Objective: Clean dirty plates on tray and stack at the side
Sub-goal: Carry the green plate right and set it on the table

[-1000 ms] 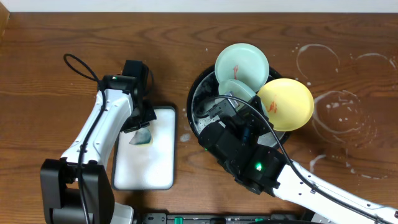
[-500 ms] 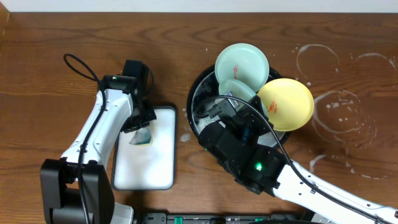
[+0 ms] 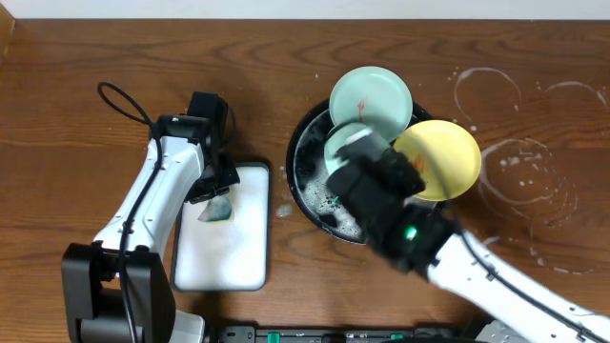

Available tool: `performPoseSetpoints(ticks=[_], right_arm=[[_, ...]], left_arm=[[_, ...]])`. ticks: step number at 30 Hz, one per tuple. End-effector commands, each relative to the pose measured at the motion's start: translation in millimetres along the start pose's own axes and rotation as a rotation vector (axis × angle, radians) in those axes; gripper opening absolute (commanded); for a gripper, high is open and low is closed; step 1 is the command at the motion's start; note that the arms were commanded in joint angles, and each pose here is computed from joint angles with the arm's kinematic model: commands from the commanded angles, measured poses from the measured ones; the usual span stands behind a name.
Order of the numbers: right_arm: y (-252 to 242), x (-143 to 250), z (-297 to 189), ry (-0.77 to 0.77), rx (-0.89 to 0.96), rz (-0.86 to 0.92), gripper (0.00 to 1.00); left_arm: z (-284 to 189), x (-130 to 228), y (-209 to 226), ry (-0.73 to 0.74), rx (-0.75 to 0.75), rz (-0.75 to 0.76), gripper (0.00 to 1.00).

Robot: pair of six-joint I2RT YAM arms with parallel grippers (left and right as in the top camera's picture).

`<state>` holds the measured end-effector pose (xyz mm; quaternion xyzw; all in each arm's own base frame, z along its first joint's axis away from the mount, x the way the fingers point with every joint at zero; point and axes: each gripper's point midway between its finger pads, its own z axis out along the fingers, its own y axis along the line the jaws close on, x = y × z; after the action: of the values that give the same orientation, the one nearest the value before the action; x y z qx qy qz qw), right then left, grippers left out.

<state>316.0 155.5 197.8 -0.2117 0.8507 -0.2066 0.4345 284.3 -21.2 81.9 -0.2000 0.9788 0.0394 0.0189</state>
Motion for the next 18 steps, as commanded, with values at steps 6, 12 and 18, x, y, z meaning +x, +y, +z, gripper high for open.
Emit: performPoseSetpoints(ticks=[6,12,18], right_arm=[[-75.2,-9.4,21.5,0.094,-0.266,0.648,0.01],[-142.5,54.2,54.4,0.241,-0.327,1.013,0.01],[-225.2,162.2,87.4,0.378,-0.119,1.381,0.01]], left_arm=[[0.5,0.6,2.5,0.004,-0.007,0.014,0.08],[0.5,0.8,2.6,0.005,-0.008,0.014,0.09],[0.5,0.8,2.6,0.005,-0.008,0.014,0.08]])
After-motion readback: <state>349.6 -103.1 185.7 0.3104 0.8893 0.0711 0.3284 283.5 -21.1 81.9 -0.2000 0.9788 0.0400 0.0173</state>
